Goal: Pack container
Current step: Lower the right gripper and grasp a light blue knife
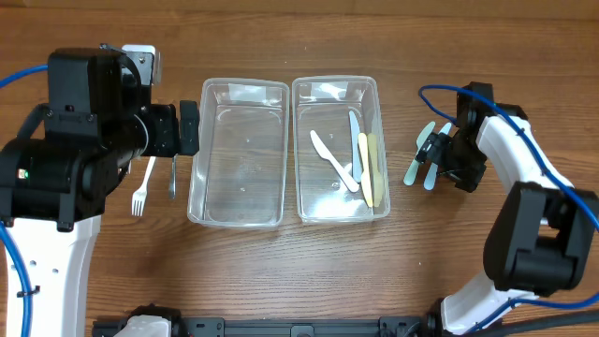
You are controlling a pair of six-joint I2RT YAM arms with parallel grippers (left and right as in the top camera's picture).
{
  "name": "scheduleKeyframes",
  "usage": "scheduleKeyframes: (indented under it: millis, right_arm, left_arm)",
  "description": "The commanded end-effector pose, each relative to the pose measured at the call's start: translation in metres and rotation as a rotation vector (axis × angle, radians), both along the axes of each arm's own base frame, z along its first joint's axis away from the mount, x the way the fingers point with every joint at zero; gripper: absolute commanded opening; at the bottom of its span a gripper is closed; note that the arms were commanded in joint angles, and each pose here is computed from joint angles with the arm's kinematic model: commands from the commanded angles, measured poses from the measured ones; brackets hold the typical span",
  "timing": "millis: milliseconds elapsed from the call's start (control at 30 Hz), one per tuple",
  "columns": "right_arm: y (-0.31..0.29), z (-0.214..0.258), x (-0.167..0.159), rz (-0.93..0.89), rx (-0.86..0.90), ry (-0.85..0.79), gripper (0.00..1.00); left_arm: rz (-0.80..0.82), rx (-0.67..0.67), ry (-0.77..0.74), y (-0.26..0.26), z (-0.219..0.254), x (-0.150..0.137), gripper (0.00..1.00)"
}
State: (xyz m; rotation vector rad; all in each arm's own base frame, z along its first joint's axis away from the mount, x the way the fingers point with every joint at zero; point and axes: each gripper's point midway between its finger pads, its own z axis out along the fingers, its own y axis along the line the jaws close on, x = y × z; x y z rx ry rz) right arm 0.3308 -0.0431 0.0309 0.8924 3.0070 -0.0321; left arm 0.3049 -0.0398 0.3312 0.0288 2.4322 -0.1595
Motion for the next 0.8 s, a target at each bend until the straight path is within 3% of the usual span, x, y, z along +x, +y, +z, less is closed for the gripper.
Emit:
scheduleKeyframes:
  millis: [0, 767]
  right_arm:
    - [-0.001, -0.008, 0.002, 0.002, -0.002, 0.005, 0.87]
    - [-0.005, -0.026, 0.0, -0.01, -0.023, 0.048, 0.85]
  left_arm:
    - [-0.009, 0.0, -0.003, 0.001, 0.001, 0.001, 1.0]
    - [-0.008, 0.002, 0.017, 0.001, -0.002, -0.003, 1.0]
